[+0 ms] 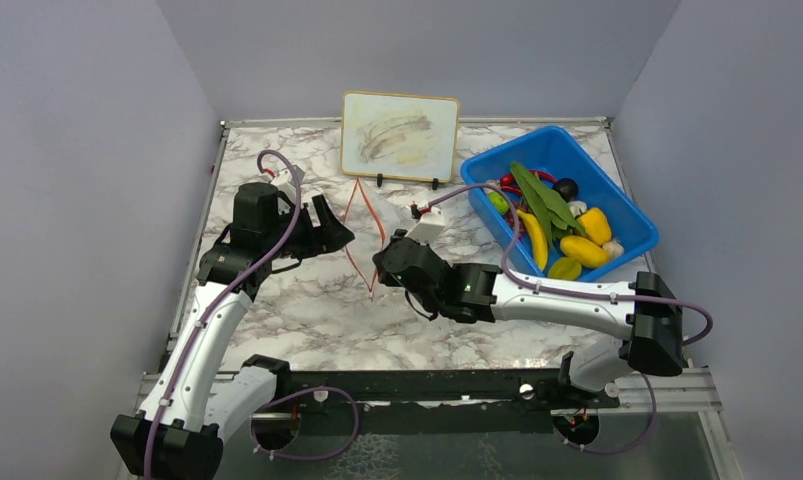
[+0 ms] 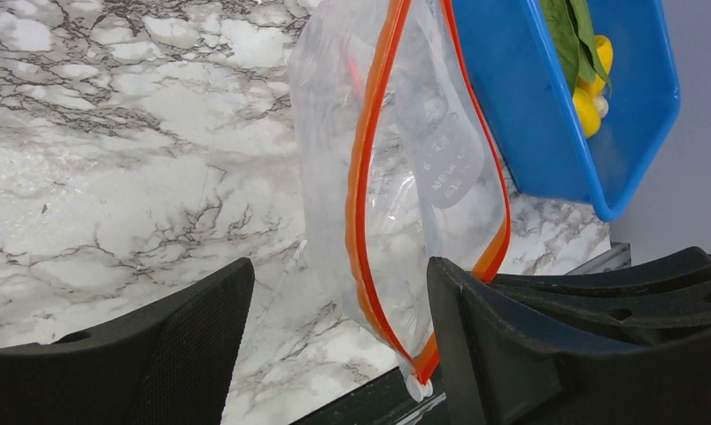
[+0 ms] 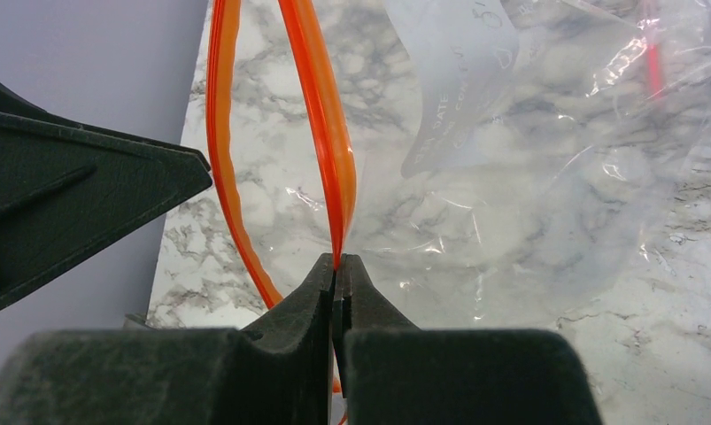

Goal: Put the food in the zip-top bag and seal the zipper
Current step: Open the zipper of the food storage bag at the center of the board.

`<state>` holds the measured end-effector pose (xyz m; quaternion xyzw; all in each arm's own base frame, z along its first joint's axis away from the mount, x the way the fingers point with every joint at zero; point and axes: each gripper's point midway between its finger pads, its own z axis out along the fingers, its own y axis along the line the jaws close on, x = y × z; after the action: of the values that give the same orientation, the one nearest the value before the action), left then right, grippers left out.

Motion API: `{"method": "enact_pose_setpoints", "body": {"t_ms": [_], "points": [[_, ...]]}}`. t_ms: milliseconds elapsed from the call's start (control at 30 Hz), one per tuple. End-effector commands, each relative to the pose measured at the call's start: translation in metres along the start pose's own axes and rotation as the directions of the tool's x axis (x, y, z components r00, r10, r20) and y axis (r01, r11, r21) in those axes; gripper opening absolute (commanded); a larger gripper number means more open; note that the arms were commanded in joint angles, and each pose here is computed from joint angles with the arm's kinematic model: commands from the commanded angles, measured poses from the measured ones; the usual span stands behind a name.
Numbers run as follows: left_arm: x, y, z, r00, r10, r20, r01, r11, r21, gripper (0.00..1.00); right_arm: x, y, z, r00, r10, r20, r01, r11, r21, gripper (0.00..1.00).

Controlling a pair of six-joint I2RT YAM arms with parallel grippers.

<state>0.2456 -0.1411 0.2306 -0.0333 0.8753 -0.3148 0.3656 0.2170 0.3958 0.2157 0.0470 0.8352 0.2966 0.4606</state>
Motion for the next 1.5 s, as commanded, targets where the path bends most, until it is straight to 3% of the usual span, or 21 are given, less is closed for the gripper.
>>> {"method": "enact_pose_setpoints", "body": {"t_ms": [0,100,167,300,533,867,1000,1100,1333,1467], "points": [[0.001,-0.002,-0.001,1.0,0.018,-0.017,-0.017,1.0,0.011,0.74,-0.013,-0.005,-0.006,0.998,0.026,0.049,-0.027,1.0,0.015,0.01],[0.0,-0.001,0.003,1.0,0.017,-0.01,-0.017,1.0,0.013,0.74,-0.011,-0.002,-0.006,0.999,0.031,0.04,-0.031,1.0,-0.001,0.01],[0.0,0.0,0.007,1.0,0.01,-0.006,-0.01,1.0,0.015,0.69,-0.009,0.004,-0.006,0.998,0.046,0.033,-0.045,0.998,-0.039,0.01],[0.006,0.005,0.019,1.0,-0.011,-0.026,0.012,1.0,0.02,0.49,-0.005,0.01,-0.009,0.998,0.064,0.011,-0.063,0.994,-0.086,0.01],[-0.003,0.006,0.013,0.999,0.041,0.027,-0.041,0.999,0.01,0.01,0.001,-0.001,-0.015,0.996,0.086,-0.014,-0.087,0.993,-0.077,0.01],[-0.032,0.018,-0.024,0.975,0.195,0.103,-0.176,0.97,-0.169,0.0,-0.002,-0.029,-0.044,0.984,0.176,-0.023,-0.177,0.98,-0.085,0.01],[-0.04,0.005,-0.031,0.967,0.221,0.131,-0.204,0.97,-0.128,0.0,0.012,-0.025,-0.041,0.98,0.186,-0.069,-0.194,0.972,-0.132,0.01],[-0.041,0.002,-0.033,0.966,0.221,0.13,-0.206,0.971,-0.121,0.0,0.009,-0.004,-0.039,0.99,0.112,-0.082,-0.125,0.977,-0.171,0.01],[-0.039,-0.009,-0.035,0.963,0.24,0.118,-0.234,0.97,-0.065,0.0,-0.029,0.013,-0.052,1.0,-0.021,-0.01,0.019,0.98,-0.196,0.42],[-0.035,-0.014,-0.034,0.968,0.229,0.106,-0.226,0.973,-0.034,0.0,-0.045,0.018,-0.057,0.993,-0.114,0.012,0.115,0.979,-0.171,0.56]]}}
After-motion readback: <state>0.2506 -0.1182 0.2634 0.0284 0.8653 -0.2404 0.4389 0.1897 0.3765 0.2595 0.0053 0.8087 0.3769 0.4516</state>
